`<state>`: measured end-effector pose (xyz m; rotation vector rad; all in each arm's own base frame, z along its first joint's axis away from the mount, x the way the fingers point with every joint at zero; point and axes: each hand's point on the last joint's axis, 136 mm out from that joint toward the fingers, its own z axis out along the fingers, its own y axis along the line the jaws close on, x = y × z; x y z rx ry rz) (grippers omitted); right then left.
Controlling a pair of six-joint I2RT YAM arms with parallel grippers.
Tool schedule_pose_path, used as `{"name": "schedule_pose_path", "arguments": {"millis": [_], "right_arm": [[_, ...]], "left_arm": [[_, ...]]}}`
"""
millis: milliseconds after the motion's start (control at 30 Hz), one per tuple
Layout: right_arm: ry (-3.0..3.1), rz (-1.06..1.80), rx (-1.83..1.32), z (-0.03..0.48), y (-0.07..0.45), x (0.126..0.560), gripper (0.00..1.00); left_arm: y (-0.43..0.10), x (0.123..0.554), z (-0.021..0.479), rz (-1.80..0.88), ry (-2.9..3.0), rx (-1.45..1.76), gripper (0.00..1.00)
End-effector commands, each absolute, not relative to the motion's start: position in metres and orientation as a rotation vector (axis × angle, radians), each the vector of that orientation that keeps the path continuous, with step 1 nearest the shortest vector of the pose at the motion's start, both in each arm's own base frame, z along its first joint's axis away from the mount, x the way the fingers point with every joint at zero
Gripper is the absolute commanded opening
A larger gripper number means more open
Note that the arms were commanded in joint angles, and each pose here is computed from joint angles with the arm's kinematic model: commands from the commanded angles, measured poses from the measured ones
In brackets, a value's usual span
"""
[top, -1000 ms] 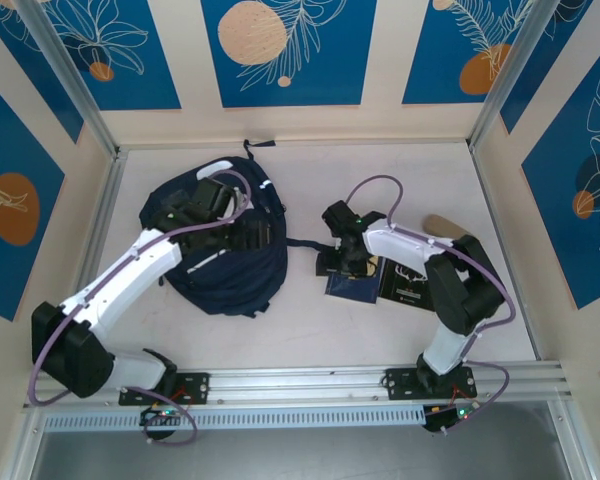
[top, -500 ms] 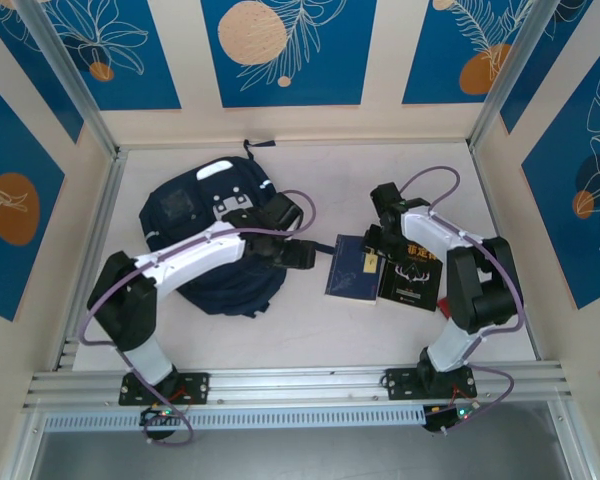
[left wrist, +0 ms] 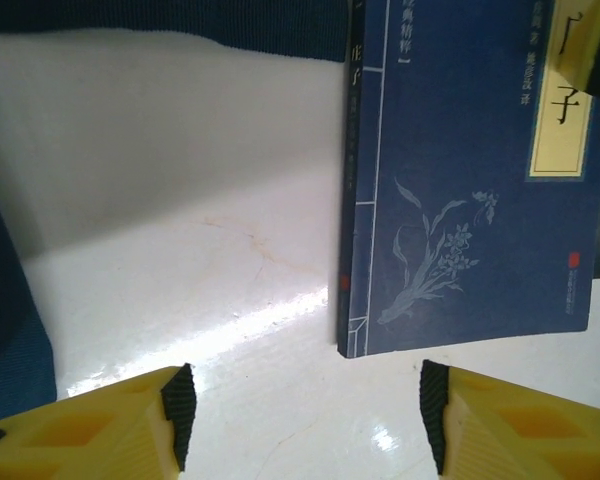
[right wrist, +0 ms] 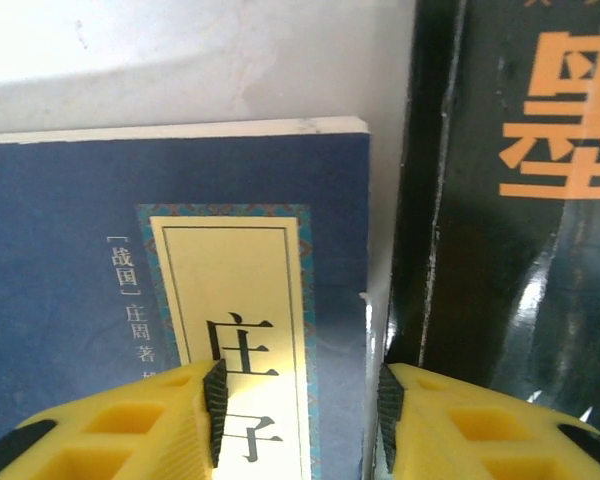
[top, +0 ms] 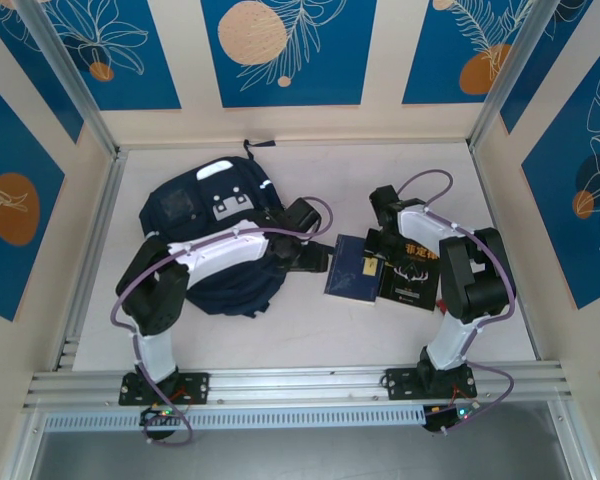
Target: Pack the student bag
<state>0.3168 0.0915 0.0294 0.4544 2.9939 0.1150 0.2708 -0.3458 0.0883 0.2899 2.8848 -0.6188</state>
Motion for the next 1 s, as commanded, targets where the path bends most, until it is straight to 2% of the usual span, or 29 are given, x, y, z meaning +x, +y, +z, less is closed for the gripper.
{"name": "schedule_pose_path", "arguments": {"millis": [0, 67, 467, 700, 833, 967], "right_arm": [[3.067, 0.214, 0.297, 0.012, 0.12, 0.306, 0.44], [3.074, 0.205, 0.269, 0.012, 0.123, 0.303, 0.41], [3.078, 0.291, 0.008, 0.022, 0.156, 0.279, 0.4], [3.069, 0.333, 0.033, 0.028, 0.159, 0.273, 0.39], [3.07, 0.342, 0.129, 0.026, 0.15, 0.275, 0.46], [3.081, 0.268, 0.209, 0.02, 0.132, 0.275, 0.63]], "left_arm": [[-0.358, 0.272, 0.093, -0.667, 2.873, 0.281, 0.58], [-0.358, 0.273, 0.089, -0.651, 2.88, 0.271, 0.56], [-0.355, 0.273, 0.067, -0.596, 2.924, 0.252, 0.54], [-0.351, 0.273, 0.05, -0.542, 2.959, 0.225, 0.5], [-0.349, 0.271, 0.04, -0.517, 2.983, 0.227, 0.47], [-0.348, 0.269, 0.036, -0.507, 2.994, 0.225, 0.47]]}}
